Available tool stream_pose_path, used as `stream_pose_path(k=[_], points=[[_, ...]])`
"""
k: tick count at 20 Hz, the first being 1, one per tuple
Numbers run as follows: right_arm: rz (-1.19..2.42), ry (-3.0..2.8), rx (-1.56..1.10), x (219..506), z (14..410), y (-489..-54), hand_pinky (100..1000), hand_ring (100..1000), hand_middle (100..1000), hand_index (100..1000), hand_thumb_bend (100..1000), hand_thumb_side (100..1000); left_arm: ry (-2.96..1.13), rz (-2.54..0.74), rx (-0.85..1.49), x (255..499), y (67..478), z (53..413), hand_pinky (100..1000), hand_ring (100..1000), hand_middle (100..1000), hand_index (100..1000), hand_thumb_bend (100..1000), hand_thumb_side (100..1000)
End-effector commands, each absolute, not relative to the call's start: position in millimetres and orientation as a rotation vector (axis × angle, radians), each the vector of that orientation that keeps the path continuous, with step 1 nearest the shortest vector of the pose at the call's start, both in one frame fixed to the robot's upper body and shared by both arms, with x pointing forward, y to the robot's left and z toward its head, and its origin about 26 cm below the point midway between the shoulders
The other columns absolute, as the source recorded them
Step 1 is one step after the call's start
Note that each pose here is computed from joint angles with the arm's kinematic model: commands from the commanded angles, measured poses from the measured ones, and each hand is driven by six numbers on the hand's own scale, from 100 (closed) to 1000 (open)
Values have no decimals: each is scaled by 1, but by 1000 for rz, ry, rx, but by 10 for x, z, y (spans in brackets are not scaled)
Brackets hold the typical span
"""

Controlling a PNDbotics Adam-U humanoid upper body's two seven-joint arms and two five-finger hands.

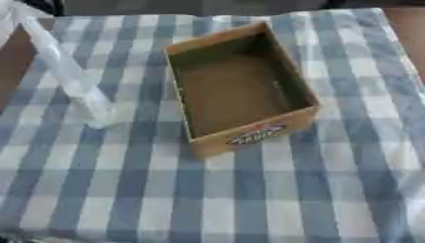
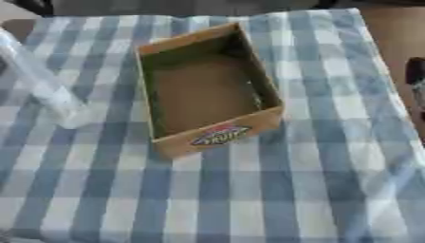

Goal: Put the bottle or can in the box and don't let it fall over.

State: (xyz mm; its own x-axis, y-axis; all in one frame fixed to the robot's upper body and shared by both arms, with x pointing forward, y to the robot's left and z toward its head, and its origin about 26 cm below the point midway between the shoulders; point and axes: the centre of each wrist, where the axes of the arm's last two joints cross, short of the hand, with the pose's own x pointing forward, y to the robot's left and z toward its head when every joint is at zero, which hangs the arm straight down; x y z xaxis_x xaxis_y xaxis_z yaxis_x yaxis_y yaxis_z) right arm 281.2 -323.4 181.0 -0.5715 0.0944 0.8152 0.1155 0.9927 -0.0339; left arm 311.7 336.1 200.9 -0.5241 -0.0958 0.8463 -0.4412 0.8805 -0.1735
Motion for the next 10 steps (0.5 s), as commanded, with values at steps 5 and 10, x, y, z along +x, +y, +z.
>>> stream_pose_path(k=[5, 10], points=[[-8, -2210, -156, 2790, 1899, -3247, 751, 727, 884, 767, 304, 191, -2016, 392, 391, 3186, 3497, 1945, 1000, 1000, 777, 736, 321, 591], [-7, -2208, -156, 2790, 1898, -3245, 751, 725, 882, 766, 305, 191, -1966, 215, 294, 3253, 3558, 1793, 1000, 1000, 787, 750, 347, 516]])
